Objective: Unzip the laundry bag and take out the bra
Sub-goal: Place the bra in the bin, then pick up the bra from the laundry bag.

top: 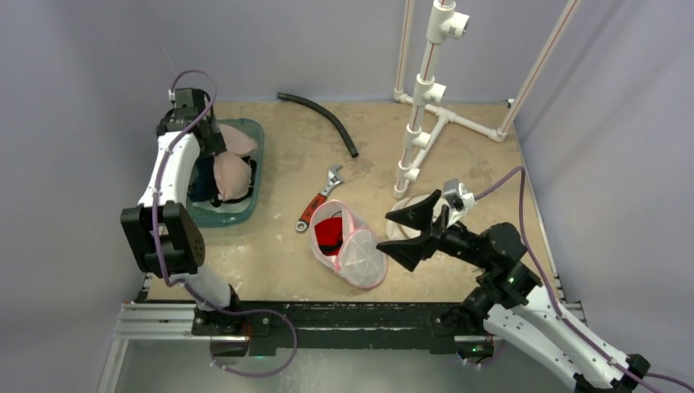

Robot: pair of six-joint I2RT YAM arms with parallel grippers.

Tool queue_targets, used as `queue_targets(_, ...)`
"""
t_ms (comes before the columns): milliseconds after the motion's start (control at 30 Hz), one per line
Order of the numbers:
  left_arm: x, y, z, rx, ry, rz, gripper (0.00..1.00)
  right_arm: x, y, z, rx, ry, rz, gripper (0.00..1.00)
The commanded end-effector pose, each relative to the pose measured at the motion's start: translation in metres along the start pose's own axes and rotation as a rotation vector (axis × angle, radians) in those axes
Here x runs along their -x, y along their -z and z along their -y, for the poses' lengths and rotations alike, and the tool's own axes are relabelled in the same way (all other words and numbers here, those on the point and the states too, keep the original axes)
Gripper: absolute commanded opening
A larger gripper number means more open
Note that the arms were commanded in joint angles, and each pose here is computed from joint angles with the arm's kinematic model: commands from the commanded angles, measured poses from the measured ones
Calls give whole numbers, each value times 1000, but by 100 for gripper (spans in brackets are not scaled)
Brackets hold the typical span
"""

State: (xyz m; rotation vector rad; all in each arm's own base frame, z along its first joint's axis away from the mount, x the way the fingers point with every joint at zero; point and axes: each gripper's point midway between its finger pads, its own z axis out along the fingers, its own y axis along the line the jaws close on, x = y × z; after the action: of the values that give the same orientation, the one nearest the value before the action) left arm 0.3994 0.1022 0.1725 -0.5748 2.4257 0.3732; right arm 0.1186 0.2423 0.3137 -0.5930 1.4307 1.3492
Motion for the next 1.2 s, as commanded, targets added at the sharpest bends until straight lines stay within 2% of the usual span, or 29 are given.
queue_targets(0,49,62,-25,39,117,208,79,8,-4,1,-14,15,18,98)
queue_targets(100,59,108,-15,-60,145,322,82,7,-8,15,-69,12,23,98)
queue_targets(167,53,146,15,-168,118,396,82,1,-14,32,-138,-6,5,98)
queue_targets(267,18,194,74,-439,69,443,82,-22,-24,64,-252,-56,-69,93)
queue_targets(367,-34,231,124,-727,38,419,82,-47,-32,96,-374,-94,-152,89)
queue_targets(433,-70,243,148,-851,29,379,82,-64,-37,115,-445,-115,-193,88)
queue_targets(567,-124,258,170,-978,-2,308,77,-87,-47,139,-530,-129,-248,87)
queue_targets(767,-172,260,188,-1110,-13,211,67,-105,-62,165,-619,-132,-269,85)
queue_targets(933,-206,262,209,-1172,-61,145,64,-112,-78,176,-660,-105,-306,83)
queue_targets(1000,-217,260,214,-1171,-88,129,64,-122,-79,185,-688,-103,-334,76)
queue_targets(1167,-241,249,227,-1155,-130,87,61,-137,-73,198,-745,-107,-370,45)
